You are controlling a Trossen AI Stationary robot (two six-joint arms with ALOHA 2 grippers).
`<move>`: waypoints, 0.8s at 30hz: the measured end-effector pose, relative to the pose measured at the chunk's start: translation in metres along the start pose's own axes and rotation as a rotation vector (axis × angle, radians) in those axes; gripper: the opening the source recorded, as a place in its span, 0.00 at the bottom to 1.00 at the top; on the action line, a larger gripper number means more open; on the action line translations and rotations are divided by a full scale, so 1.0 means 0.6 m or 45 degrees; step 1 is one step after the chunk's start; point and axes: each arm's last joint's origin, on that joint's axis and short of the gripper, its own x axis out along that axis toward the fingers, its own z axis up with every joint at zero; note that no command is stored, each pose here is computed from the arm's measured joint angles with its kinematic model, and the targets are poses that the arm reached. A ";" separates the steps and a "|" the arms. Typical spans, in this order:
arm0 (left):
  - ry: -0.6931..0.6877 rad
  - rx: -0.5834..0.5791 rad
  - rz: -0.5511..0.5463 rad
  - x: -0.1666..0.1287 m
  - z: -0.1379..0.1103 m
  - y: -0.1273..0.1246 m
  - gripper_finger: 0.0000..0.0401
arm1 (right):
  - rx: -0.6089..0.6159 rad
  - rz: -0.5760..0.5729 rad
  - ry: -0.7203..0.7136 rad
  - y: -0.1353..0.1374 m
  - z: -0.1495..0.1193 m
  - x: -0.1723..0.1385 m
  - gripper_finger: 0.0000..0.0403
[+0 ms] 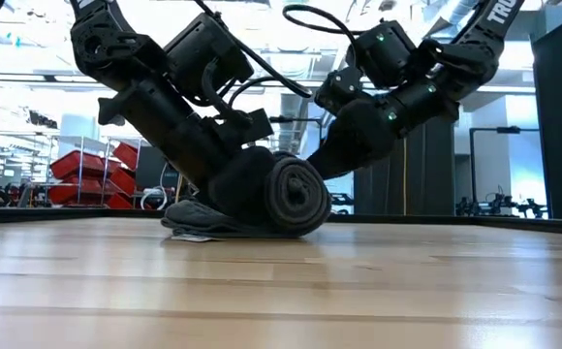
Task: Roll towel
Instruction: Roll the gray towel
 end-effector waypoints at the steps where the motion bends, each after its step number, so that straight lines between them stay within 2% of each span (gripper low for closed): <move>1: 0.000 0.000 0.000 0.000 0.000 0.000 0.43 | -0.014 0.008 0.001 0.001 0.001 0.001 0.64; 12: -0.005 -0.008 -0.011 0.000 0.000 -0.001 0.43 | -0.149 0.163 -0.024 0.005 0.019 0.011 0.64; 18: -0.014 -0.016 -0.013 0.000 0.000 -0.001 0.43 | -0.081 0.203 0.044 -0.007 -0.009 0.044 0.64; 24: -0.003 -0.023 -0.013 -0.007 0.002 -0.001 0.43 | -0.064 0.203 0.114 -0.007 -0.023 0.050 0.64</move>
